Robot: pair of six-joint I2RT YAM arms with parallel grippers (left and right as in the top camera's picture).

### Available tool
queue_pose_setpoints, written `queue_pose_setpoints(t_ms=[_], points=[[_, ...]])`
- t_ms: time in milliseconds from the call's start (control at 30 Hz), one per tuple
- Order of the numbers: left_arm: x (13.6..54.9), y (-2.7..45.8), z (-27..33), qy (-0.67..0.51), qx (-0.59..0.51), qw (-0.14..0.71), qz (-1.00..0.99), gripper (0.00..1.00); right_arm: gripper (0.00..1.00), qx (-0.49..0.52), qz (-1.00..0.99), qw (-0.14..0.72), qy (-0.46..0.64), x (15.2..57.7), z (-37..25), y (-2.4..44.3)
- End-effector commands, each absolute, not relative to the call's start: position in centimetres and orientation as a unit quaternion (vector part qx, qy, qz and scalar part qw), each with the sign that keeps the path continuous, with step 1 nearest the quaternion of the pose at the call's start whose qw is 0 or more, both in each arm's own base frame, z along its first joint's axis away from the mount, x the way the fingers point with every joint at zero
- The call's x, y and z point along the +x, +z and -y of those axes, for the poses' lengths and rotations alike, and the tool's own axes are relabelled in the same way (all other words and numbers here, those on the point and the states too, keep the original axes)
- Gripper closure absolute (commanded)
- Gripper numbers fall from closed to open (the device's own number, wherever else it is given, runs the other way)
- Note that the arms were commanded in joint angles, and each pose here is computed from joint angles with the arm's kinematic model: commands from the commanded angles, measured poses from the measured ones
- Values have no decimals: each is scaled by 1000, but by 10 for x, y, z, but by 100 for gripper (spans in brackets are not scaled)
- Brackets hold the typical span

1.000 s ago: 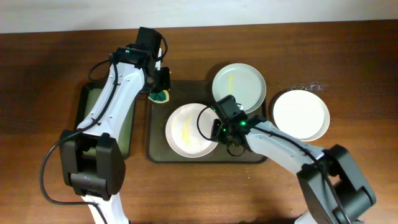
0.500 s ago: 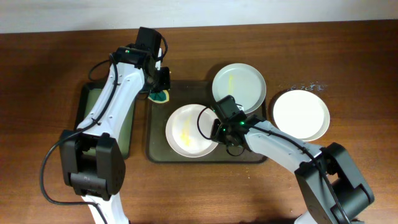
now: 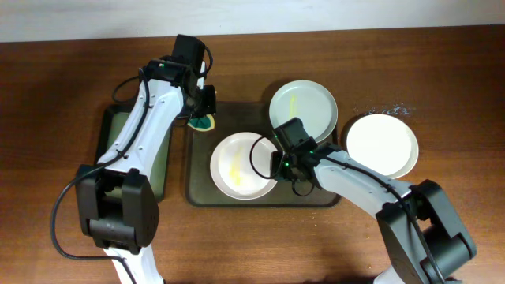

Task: Clean dirty plates on tray and stack at the side
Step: 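Bring the sponge with the left gripper down onto the held plate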

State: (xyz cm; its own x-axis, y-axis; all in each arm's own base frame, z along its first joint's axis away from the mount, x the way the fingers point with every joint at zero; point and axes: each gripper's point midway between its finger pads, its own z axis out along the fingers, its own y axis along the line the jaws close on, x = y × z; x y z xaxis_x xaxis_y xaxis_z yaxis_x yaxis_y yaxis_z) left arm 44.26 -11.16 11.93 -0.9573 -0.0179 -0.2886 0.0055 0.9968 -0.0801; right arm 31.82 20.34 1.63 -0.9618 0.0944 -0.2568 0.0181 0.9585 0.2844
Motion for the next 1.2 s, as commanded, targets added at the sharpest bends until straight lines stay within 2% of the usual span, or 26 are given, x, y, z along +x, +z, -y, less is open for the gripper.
queue_pose_setpoints(t_ms=[0, 33, 100, 333, 567, 833, 1167], points=[[435, 116, 123, -56, 3, 134, -989, 100, 90, 44, -981, 126, 142, 323, -205, 8], [432, 113, 124, -55, 7, 129, -990, 100, 95, 54, -980, 123, 147, 323, -206, 8], [427, 107, 126, -52, 17, 120, -991, 100, 96, 64, -977, 122, 161, 325, -210, 8], [418, 98, 128, -52, 26, 103, -993, 100, 96, 85, -970, 100, 202, 325, -226, 2], [411, 99, 140, -83, 87, 93, -988, 100, 96, 81, -969, 88, 216, 323, -232, -4], [401, 97, 138, -83, 93, 72, -990, 100, 96, 81, -969, 84, 217, 321, -232, -4], [378, 71, 150, -106, 115, 36, -987, 100, 96, 81, -970, 83, 216, 321, -232, -4]])
